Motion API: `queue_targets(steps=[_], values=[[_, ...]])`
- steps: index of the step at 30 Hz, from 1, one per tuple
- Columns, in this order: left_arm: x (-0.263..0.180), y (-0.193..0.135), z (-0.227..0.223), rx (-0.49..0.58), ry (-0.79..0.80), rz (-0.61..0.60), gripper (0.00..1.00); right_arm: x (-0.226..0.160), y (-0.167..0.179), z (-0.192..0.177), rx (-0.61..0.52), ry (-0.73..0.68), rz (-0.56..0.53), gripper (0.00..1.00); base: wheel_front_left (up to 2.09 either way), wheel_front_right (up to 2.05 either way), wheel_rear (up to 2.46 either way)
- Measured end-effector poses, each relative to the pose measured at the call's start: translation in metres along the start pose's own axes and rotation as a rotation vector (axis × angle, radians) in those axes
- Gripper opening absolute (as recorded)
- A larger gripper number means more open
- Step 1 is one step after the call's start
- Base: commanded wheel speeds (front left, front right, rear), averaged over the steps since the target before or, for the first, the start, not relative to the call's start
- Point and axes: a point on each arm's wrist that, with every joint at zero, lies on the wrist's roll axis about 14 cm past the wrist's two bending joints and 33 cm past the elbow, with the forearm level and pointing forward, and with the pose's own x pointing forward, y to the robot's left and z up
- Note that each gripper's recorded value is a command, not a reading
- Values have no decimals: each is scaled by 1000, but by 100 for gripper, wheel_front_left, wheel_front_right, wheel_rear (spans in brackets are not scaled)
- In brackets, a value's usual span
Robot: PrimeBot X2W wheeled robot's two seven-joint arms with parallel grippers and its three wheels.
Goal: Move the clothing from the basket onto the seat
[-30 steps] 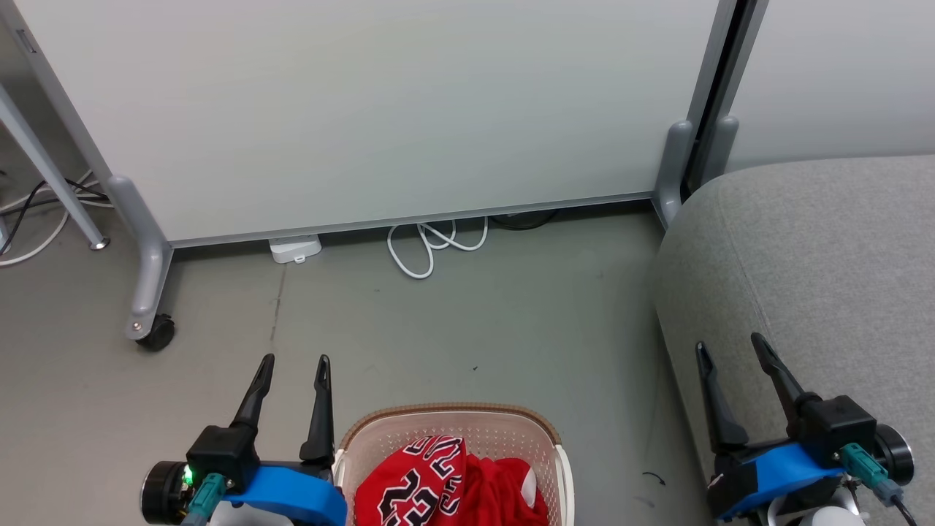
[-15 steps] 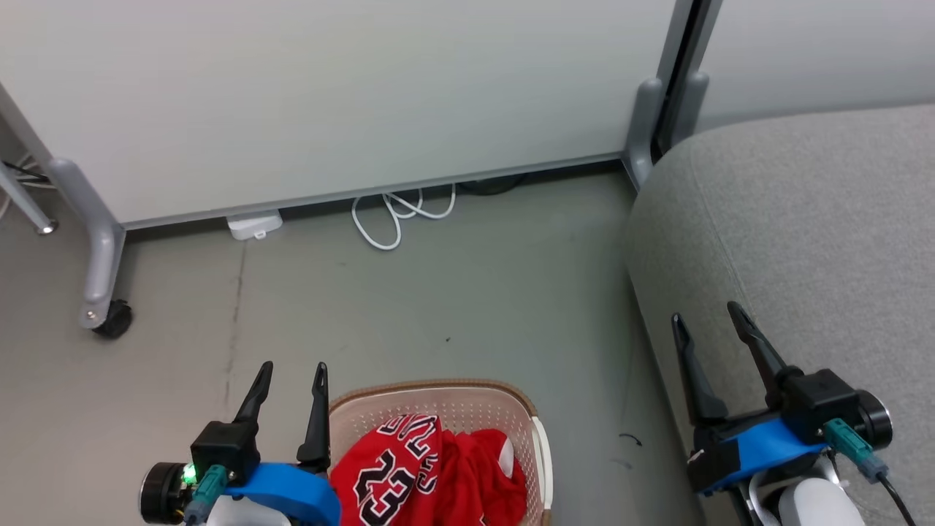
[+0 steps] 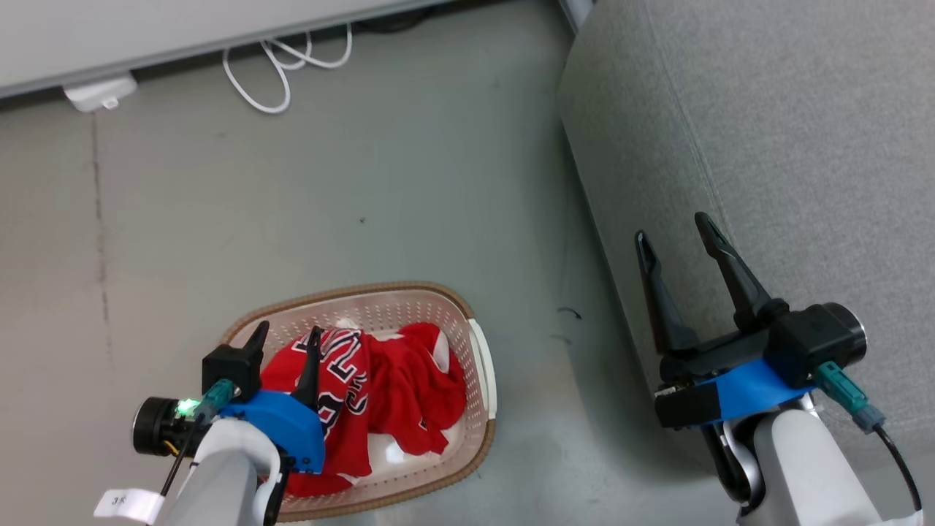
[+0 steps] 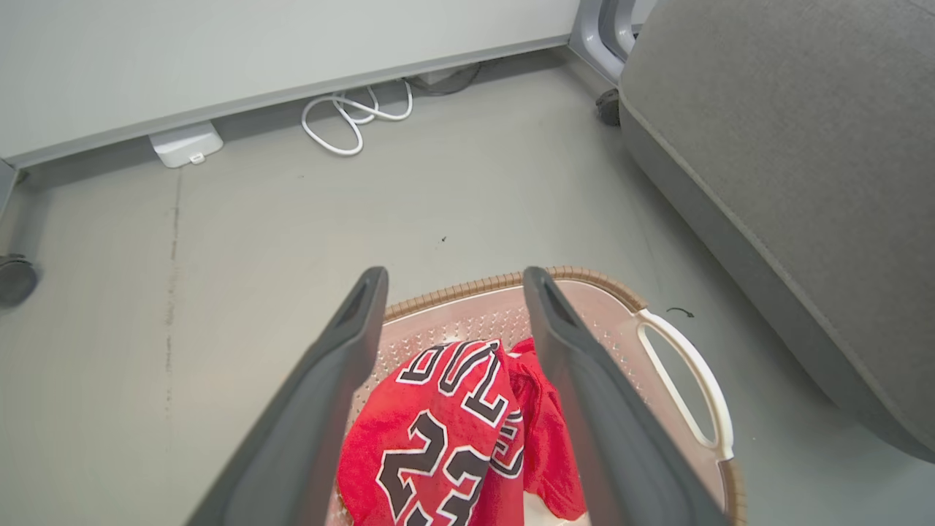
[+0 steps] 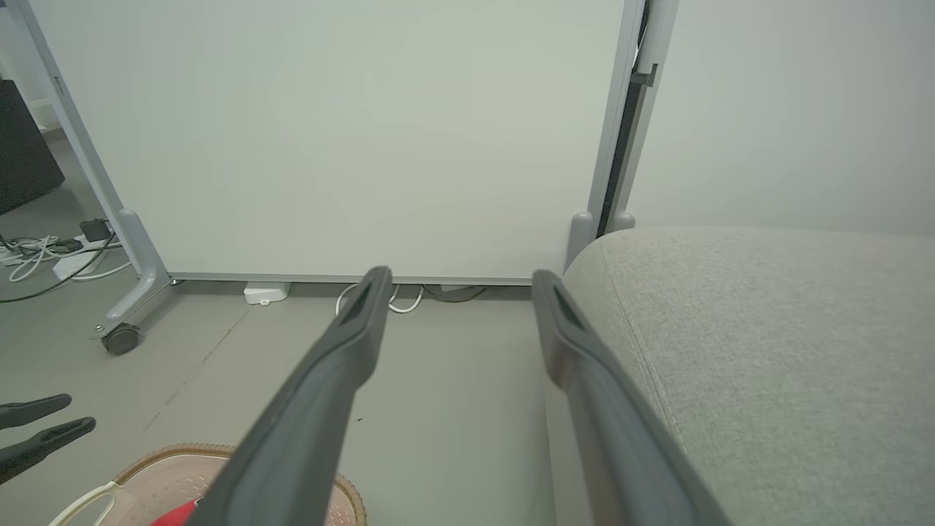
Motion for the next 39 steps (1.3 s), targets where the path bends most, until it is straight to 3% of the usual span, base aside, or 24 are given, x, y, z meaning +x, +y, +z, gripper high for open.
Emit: queue_targets(steps=[15,22,32,33,34,39], values=[[73,-17,-139,15,464,-123,100,22,-27,-83,18,175,-57,100,0,0,0],[94,0,-163,125,515,-65,100,21,-34,-105,25,225,-76,100,0,0,0],[100,7,-186,162,590,-47,100,20,-35,-118,46,255,-82,100,0,0,0],[100,6,-187,163,597,-54,20,19,-35,-118,49,256,-83,100,0,0,0],[99,5,-189,160,607,-60,0,19,-35,-119,50,257,-83,100,0,0,0],[101,1,-186,144,610,-70,0,19,-35,-116,55,252,-85,100,0,0,0]])
